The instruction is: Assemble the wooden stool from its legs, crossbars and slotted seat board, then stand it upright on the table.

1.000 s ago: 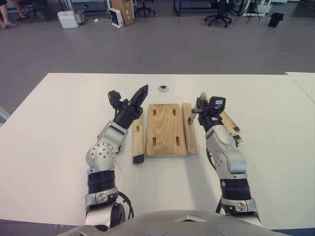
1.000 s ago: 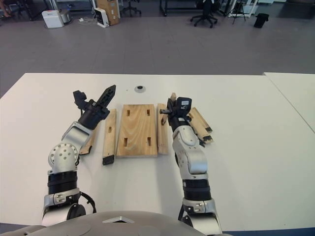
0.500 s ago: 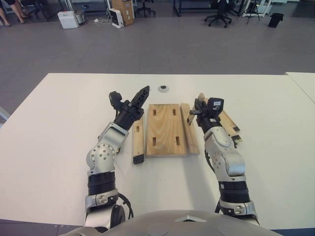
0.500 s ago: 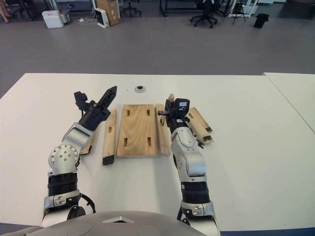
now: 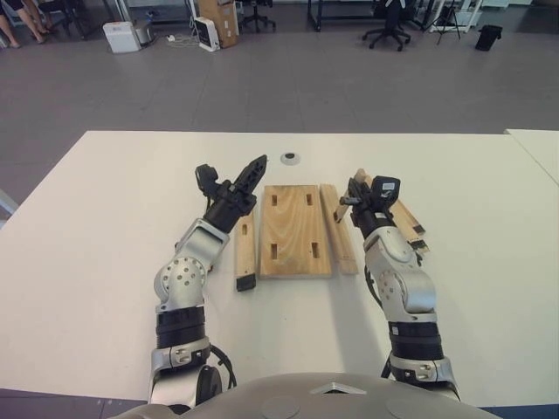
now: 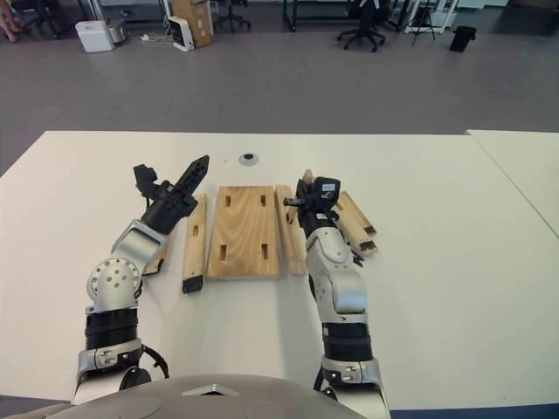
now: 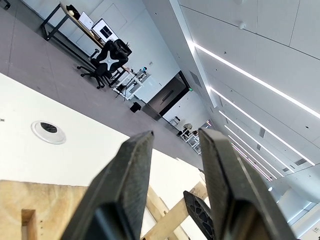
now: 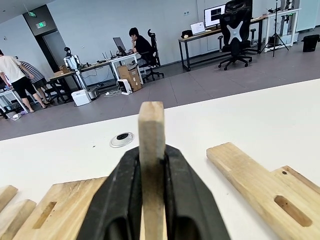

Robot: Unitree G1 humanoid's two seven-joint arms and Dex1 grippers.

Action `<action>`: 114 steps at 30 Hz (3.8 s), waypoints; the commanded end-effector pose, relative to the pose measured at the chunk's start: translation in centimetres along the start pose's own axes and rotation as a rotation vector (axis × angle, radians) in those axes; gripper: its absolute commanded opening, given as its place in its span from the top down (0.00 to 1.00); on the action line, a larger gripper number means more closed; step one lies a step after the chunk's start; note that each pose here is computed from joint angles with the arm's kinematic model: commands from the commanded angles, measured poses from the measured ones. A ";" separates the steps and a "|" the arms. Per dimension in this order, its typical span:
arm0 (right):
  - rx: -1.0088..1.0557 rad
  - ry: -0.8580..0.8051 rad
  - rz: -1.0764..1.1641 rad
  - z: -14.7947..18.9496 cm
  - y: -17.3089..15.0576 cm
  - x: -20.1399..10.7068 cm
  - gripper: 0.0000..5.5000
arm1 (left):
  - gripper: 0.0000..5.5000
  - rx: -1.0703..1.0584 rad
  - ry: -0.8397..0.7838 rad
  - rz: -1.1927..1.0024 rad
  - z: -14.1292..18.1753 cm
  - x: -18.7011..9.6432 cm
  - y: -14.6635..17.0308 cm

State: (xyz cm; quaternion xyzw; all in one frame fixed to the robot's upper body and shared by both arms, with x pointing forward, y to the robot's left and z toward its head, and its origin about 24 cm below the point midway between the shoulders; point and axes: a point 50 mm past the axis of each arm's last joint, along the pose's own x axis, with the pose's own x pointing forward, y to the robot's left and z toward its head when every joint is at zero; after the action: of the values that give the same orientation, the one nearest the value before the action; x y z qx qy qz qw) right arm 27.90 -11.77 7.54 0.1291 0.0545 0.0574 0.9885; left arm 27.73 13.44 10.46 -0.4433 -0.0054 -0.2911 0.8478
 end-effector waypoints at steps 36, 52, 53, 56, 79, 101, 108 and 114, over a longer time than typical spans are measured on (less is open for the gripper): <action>-0.172 0.414 0.007 -7.6 -5.3 -4.6 0.93 | 0.70 -0.002 0.047 0.007 -1.3 -0.6 -0.3; -0.198 0.447 0.048 -8.0 -4.9 -5.0 0.93 | 0.70 -0.007 0.037 0.007 -1.6 -0.8 -0.4; -0.197 0.446 0.047 -8.0 -4.9 -5.0 0.93 | 0.70 -0.007 0.038 0.007 -1.6 -0.8 -0.4; -0.197 0.434 0.037 -7.8 -5.0 -4.9 0.82 | 0.70 -0.007 0.036 0.009 -1.6 -0.8 -0.4; -0.253 0.504 0.138 -3.5 -5.7 -6.8 0.30 | 0.70 0.005 0.030 0.039 -2.1 -1.4 -0.2; -0.213 0.465 0.260 -2.4 -5.4 -5.8 0.62 | 0.70 0.060 0.046 0.030 -1.2 -0.7 0.3; 0.019 0.031 0.511 9.0 -4.4 -2.2 0.62 | 0.70 0.235 -0.017 0.017 4.0 1.8 1.5; 0.262 -0.067 0.840 13.2 -1.1 -2.5 0.62 | 0.70 0.227 0.079 -0.274 6.5 6.5 -4.0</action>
State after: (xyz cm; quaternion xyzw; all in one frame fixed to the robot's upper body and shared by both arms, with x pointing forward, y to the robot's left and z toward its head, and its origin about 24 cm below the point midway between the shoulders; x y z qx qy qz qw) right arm 27.08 -17.01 18.41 0.2464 -0.0060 0.4107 0.8778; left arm 32.56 14.44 16.42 -0.3482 -0.0567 -0.3600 0.8637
